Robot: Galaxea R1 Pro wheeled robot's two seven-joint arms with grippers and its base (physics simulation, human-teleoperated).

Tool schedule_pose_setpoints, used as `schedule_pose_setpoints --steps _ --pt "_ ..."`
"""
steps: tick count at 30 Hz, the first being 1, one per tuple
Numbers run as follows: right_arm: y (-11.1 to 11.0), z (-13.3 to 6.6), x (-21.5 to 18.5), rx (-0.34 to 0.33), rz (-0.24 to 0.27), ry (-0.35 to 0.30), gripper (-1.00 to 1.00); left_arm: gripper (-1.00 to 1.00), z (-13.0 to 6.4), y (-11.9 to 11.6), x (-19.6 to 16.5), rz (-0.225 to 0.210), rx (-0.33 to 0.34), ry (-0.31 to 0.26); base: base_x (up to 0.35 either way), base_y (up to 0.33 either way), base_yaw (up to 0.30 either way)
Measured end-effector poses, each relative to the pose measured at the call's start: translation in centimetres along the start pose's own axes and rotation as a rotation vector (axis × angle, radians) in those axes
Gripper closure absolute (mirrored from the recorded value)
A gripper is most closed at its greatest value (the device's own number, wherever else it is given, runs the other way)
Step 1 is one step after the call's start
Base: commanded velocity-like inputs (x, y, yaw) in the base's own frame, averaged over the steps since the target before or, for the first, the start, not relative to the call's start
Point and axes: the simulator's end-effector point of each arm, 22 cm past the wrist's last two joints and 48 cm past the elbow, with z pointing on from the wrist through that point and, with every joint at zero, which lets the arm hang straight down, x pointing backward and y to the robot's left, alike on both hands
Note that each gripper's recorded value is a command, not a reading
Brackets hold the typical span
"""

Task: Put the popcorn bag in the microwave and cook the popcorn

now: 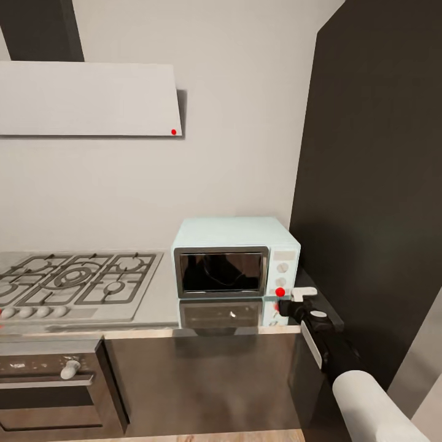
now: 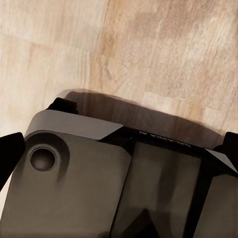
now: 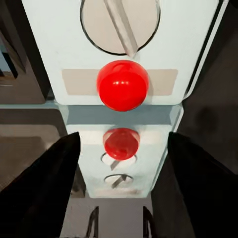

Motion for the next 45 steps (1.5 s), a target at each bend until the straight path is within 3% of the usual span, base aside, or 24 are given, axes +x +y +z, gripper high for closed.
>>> schedule_pose_setpoints --steps 22,41,45 --pt "0.4 0.5 2.3 -0.008 -0.004 0.028 1.00 -1.00 0.0 0.0 0.0 0.000 -0.001 0.000 0.001 0.000 0.000" --pt "-0.1 0.6 3.0 -0.002 -0.003 0.021 1.00 -1.00 0.0 0.1 0.0 0.000 -0.002 0.000 0.157 0.000 0.000" --pt "0.0 -0.4 3.5 -0.004 -0.001 0.026 1.00 -1.00 -0.5 0.2 0.1 0.000 0.001 -0.012 0.153 0.000 0.000"
